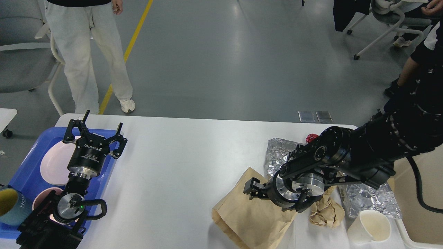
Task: Tidy desktop
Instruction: 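Lower the right gripper onto the brown paper sheet and grasp it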
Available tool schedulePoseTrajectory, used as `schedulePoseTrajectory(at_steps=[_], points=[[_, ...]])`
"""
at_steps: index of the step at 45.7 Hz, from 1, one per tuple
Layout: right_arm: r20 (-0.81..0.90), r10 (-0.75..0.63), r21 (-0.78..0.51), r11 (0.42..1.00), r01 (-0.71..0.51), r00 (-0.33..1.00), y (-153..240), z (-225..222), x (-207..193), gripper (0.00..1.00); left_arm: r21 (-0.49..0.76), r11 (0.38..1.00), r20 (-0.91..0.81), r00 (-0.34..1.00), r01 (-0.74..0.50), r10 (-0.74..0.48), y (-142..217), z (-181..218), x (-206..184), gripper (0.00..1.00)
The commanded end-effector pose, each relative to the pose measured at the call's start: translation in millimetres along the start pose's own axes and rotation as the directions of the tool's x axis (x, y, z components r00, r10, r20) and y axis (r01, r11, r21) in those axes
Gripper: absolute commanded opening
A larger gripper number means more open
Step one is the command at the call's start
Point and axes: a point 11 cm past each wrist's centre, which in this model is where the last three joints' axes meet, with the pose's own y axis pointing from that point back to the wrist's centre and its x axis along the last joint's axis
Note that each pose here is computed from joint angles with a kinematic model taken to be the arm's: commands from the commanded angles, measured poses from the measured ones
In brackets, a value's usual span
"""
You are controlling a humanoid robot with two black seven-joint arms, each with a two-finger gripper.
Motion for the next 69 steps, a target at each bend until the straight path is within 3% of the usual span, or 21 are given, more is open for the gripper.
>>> schedulePoseTrajectory(at_steps=[1, 12, 21, 46, 48, 49, 52, 55, 69], points=[[0.044, -0.002, -0.018, 1.0, 0.002, 0.999, 5.2, 8.2, 2.7, 0.98, 0.001, 1.0, 0.0, 1.0, 0.0, 0.0, -0.1, -0.1, 0.0, 0.97], [0.095, 0.014, -0.027, 1.0, -0.012, 0.995, 27.9, 19.1, 11.1, 0.98, 0.0, 1.0, 0.0, 1.0, 0.0, 0.0, -0.1, 0.1, 0.0, 0.97], [0.142, -0.004, -0.089, 0.996, 0.016, 0.99, -1.4, 35.8, -5.0, 0.99, 0.0, 1.0, 0.0, 1.0, 0.0, 0.0, -0.1, 0.1, 0.0, 0.97], [0.251, -0.037, -0.034, 0.998, 0.047, 0.967, -65.1, 13.4, -20.1, 0.97, 0.0, 1.0, 0.0, 1.0, 0.0, 0.0, -0.1, 0.1, 0.0, 0.97], [0.248, -0.042, -0.037, 0.998, 0.053, 0.968, -69.9, 13.3, -24.2, 0.89, 0.0, 1.0, 0.0, 1.0, 0.0, 0.0, -0.1, 0.1, 0.0, 0.97], [0.247, -0.045, -0.04, 0.998, 0.056, 0.968, -71.4, 14.5, -25.9, 0.77, 0.0, 1.0, 0.0, 1.0, 0.001, -0.001, -0.1, 0.1, -0.2, 0.97], [0.237, -0.07, -0.041, 0.996, 0.082, 0.969, -71.5, 14.4, -32.1, 0.28, 0.0, 1.0, 0.0, 1.0, 0.0, 0.0, -0.1, 0.1, 0.0, 0.97], [0.227, -0.089, -0.047, 0.994, 0.102, 0.97, -71.9, 15.5, -39.9, 0.0, 0.0, 1.0, 0.0, 1.0, 0.0, 0.0, -0.1, 0.1, 0.0, 0.97], [0.228, -0.051, -0.055, 0.996, 0.065, 0.972, -74.7, 15.2, -40.6, 0.0, 0.001, 1.0, 0.0, 1.0, 0.0, 0.0, -0.1, -0.1, 0.0, 0.97]])
